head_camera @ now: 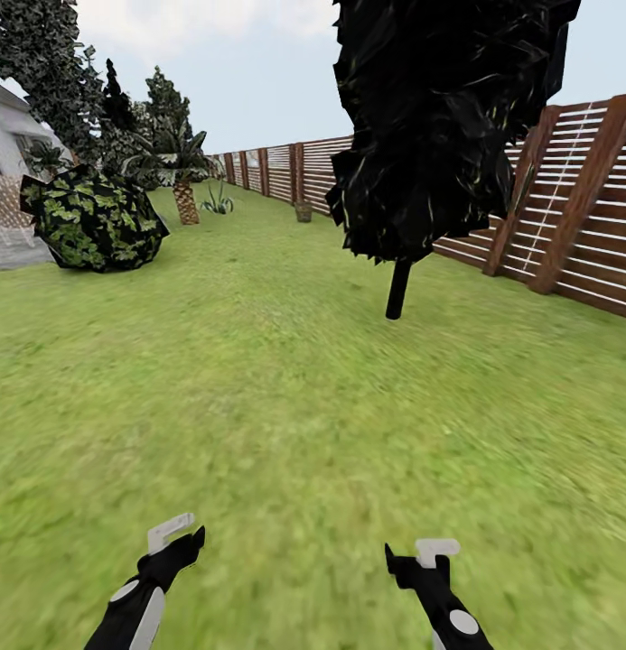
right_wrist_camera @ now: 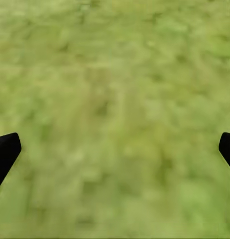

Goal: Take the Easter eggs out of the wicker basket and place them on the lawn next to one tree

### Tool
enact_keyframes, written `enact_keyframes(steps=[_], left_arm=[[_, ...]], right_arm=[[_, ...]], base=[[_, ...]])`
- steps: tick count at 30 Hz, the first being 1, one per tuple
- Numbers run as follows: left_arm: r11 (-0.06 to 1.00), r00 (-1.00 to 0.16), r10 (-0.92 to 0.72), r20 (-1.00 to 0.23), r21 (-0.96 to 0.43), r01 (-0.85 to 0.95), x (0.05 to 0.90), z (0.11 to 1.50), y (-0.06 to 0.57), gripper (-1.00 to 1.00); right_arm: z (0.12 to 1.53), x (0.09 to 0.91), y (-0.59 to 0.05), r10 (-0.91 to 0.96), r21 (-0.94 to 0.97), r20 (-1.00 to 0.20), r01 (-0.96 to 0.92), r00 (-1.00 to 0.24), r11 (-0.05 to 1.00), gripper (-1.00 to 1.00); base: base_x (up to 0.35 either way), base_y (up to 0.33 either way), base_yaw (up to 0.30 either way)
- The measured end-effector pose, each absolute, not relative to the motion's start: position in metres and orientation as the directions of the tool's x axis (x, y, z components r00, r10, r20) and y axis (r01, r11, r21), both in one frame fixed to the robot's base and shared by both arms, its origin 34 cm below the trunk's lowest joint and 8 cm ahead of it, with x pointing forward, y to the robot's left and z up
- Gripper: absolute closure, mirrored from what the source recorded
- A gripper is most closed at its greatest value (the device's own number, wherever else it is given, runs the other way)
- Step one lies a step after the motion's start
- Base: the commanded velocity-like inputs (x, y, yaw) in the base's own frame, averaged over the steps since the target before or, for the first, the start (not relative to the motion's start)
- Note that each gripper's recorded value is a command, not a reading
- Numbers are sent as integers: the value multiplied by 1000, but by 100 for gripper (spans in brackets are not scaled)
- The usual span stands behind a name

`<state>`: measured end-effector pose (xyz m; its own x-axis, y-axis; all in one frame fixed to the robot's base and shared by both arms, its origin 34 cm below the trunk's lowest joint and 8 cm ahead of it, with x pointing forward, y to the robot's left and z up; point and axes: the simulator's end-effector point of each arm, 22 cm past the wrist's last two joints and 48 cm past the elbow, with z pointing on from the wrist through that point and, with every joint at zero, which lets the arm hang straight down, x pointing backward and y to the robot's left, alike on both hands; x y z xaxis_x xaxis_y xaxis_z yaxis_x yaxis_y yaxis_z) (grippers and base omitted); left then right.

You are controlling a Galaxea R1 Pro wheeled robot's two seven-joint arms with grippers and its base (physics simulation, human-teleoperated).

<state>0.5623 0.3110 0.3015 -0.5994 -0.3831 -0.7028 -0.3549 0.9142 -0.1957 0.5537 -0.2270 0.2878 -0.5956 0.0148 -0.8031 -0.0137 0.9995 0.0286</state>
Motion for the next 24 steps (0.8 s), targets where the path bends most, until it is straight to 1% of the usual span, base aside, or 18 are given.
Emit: enact_keyframes(steps=[9,14,15,24], left_arm=[[914,-599,-383,-703,-196,-355,563,302,311,-100],[914,-598,-384,-704,-197,-355,563,302,311,-100],[914,-597,-384,-705,-197,-355,563,302,311,-100],[914,-594,-384,-707,-200,-353,564,304,309,-100]], right_arm=[[288,554,-227,15,30,-804,-15,-595,999,-100],[289,554,-227,14,29,-805,-16,-593,999,-100],[289,554,-227,14,29,-805,-16,-593,999,-100],[290,555,-228,14,28,-806,-15,-592,1000,-100]], base=[[336,0,291],[336,0,47],[137,0,3],[22,0,0]])
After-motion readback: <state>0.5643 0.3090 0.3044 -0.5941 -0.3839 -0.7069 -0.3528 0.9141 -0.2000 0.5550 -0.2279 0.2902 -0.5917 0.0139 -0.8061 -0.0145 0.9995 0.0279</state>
